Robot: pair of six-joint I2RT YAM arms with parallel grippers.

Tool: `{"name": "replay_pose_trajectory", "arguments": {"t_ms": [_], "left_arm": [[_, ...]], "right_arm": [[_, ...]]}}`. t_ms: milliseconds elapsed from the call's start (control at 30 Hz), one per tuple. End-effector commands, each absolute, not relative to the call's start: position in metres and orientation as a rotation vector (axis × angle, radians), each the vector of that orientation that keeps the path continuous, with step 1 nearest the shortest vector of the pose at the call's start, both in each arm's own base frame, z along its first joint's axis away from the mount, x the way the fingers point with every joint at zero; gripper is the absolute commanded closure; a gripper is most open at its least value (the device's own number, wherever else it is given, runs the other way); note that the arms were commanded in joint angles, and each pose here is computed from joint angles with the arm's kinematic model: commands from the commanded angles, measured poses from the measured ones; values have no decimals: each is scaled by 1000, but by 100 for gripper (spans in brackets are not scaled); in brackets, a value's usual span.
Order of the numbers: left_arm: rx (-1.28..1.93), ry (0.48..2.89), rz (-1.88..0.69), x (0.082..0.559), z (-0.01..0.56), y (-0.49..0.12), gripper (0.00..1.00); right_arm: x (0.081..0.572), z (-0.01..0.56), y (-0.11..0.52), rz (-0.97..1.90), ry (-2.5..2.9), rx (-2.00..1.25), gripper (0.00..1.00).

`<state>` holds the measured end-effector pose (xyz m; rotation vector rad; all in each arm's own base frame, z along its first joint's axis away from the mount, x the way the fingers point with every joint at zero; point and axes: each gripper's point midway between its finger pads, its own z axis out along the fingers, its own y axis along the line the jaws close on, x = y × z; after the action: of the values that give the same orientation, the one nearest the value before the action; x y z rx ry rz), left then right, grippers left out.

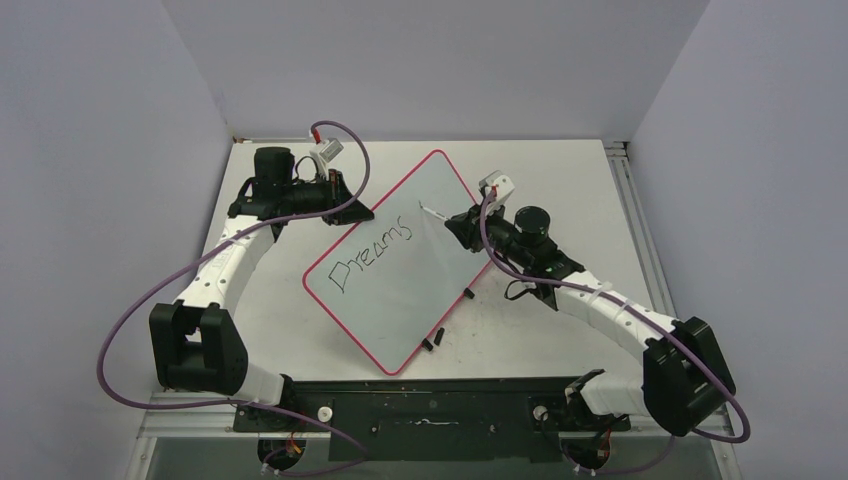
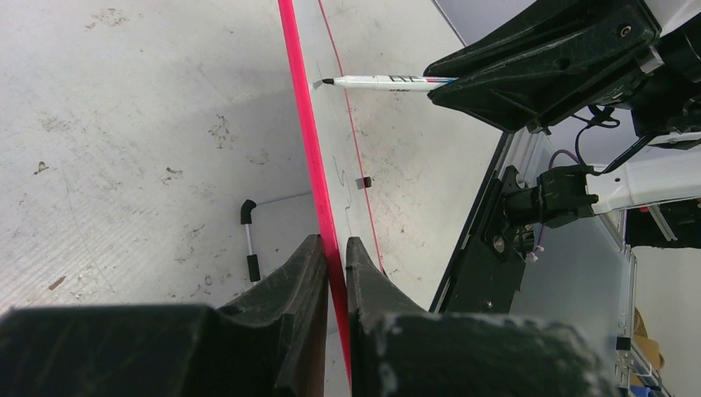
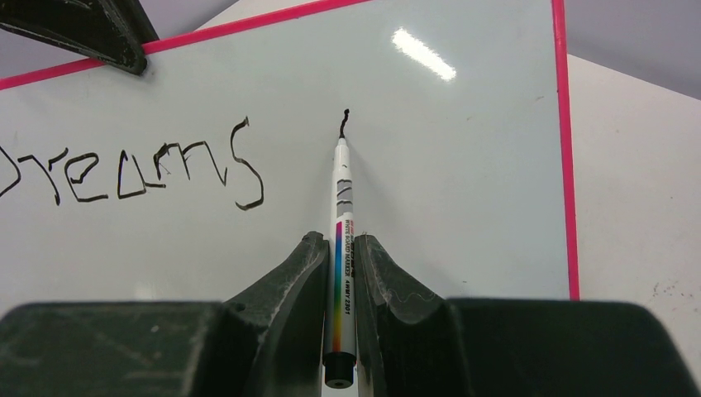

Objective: Write a sentence on the whiteboard

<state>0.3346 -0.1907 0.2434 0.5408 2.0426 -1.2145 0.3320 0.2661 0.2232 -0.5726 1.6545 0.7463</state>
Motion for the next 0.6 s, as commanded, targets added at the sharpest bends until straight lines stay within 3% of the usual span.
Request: {"name": "replay_pose_trajectory", "arguments": {"t_ms": [0,567], "left_arm": [[606,2030,-1315,312,245,-198,100],[607,2026,-1319,311,246,-198,100]], "right_arm": [[324,231,263,723,1626,-583,95],[322,242,263,720,1579,-536,95]]}}
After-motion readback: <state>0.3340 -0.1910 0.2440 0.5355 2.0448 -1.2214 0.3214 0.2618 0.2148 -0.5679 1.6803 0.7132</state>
